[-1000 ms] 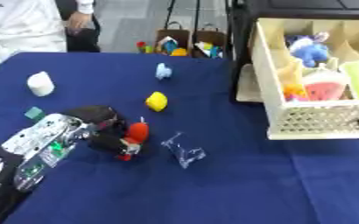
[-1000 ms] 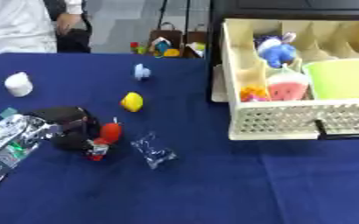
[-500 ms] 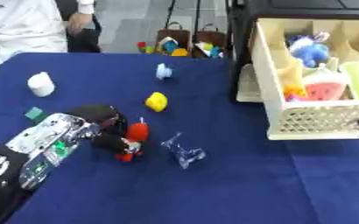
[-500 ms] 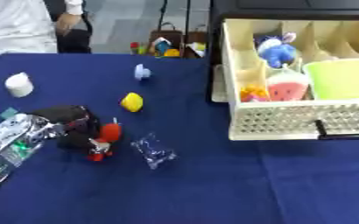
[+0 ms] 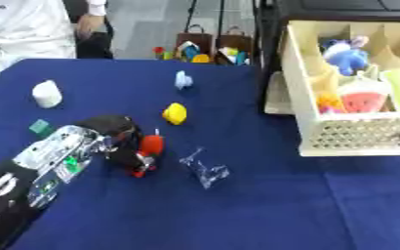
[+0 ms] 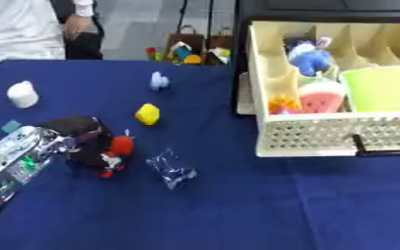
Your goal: Pick up objects from table and place into drawer.
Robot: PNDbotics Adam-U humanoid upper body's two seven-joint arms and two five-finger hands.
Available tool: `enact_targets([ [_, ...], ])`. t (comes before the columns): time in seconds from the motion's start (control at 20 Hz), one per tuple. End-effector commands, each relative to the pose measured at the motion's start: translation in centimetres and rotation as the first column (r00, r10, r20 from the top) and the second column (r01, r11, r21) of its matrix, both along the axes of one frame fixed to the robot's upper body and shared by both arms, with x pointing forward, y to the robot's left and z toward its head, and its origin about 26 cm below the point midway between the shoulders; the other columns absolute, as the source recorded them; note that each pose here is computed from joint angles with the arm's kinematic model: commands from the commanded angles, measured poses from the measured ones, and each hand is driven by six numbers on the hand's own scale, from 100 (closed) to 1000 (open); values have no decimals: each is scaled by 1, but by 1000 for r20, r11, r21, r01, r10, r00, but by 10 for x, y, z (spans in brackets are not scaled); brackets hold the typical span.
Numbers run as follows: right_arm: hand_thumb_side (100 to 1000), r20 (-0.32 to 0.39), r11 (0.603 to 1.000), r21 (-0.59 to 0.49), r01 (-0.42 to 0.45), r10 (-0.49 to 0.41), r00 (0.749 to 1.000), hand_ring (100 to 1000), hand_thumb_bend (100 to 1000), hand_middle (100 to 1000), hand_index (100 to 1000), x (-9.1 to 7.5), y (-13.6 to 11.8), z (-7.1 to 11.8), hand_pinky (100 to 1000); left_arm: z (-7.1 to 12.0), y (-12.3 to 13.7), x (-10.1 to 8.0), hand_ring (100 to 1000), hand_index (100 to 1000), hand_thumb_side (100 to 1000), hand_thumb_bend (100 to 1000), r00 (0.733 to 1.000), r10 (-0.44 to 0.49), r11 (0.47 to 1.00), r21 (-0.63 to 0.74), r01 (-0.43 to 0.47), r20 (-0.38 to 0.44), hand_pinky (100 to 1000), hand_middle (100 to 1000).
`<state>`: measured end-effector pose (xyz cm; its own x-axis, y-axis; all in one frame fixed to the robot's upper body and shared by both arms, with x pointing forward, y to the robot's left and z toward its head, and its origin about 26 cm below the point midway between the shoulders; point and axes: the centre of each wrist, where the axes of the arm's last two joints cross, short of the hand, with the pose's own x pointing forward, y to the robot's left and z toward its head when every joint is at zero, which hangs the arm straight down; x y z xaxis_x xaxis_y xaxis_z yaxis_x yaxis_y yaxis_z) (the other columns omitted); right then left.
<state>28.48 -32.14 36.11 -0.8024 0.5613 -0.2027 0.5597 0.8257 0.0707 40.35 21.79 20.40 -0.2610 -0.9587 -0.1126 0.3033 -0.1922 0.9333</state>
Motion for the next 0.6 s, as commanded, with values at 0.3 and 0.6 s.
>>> enact_targets([
  [0.3,1000,31,1000,1,3,-3,1000,799,100,767,837,-6,-2,7,780,-4,7,6,484,605,735,146,999,34,999,8,-34,29,347,453],
  [0.6,1000,31,1000,5,3,-3,1000,799,100,767,837,-6,-2,7,780,-3,9,7,452,561,711,100,996,49,999,-8,-48,79,303,415],
])
